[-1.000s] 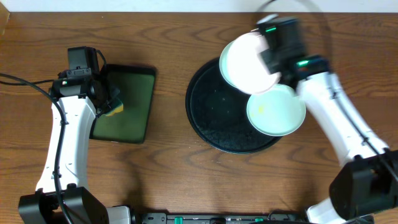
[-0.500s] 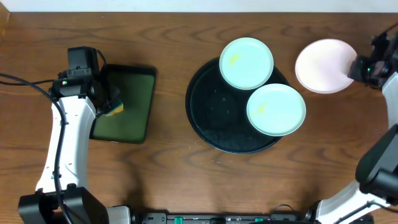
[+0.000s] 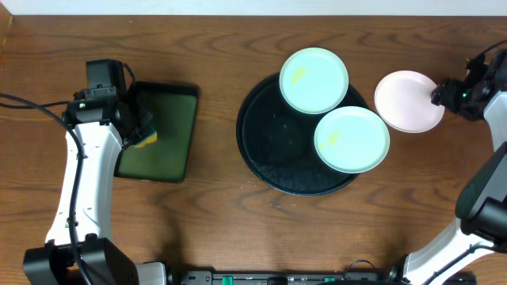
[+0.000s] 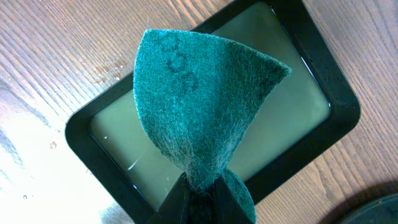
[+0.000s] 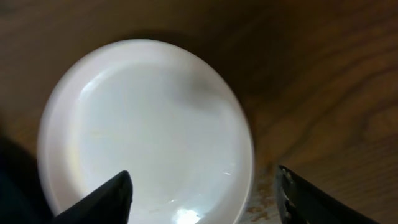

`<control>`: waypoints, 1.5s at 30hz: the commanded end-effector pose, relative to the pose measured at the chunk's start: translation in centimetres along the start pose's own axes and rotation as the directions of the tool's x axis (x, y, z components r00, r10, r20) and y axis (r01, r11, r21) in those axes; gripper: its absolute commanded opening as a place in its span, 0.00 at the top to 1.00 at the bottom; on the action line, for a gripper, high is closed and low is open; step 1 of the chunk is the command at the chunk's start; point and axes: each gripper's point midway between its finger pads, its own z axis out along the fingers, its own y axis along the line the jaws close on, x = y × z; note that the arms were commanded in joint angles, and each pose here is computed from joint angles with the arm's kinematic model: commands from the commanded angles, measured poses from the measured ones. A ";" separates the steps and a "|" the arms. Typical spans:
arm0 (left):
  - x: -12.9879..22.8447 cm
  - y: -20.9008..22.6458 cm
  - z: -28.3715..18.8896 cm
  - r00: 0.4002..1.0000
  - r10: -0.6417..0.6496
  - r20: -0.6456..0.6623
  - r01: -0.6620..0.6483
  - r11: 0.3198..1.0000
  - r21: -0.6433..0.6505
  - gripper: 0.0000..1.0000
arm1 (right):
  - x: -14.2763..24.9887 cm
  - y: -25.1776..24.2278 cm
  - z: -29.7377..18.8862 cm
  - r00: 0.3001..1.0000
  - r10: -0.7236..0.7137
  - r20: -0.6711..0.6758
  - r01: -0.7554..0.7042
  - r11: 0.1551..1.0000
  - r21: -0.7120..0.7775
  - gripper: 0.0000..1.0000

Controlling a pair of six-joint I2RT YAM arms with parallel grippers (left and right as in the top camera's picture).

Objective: Clean dirty plates on tray and stack at the side
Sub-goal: 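Move the right gripper to grasp the rim of the upper green plate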

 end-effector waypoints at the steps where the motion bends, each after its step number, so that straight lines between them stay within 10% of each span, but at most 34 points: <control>1: -0.1 0.2 -0.2 1.000 0.006 0.009 -0.006 1.000 -0.001 0.93 | -1.9 5.9 -3.6 0.996 -0.012 0.085 0.025 0.988 -0.154 0.28; 13: -0.1 0.2 -0.2 1.000 0.006 0.009 -0.006 1.000 -0.001 0.93 | 1.2 18.8 -0.2 0.996 -0.023 0.082 0.034 0.989 -0.143 0.29; 20: -0.1 0.2 -0.2 1.000 0.006 0.007 -0.006 1.000 -0.003 0.93 | 3.4 20.9 3.6 0.978 -0.165 0.128 0.159 0.986 0.060 0.37; 40: 0.0 0.3 -0.2 1.000 0.006 0.004 -0.006 1.000 -0.005 0.93 | 6.3 22.2 8.5 0.932 -0.357 0.067 0.355 0.934 0.048 0.31; 45: 0.0 0.3 -0.2 1.000 0.007 0.004 -0.007 1.000 -0.005 0.93 | 6.4 23.2 8.6 0.929 -0.362 0.077 0.363 0.932 0.001 0.44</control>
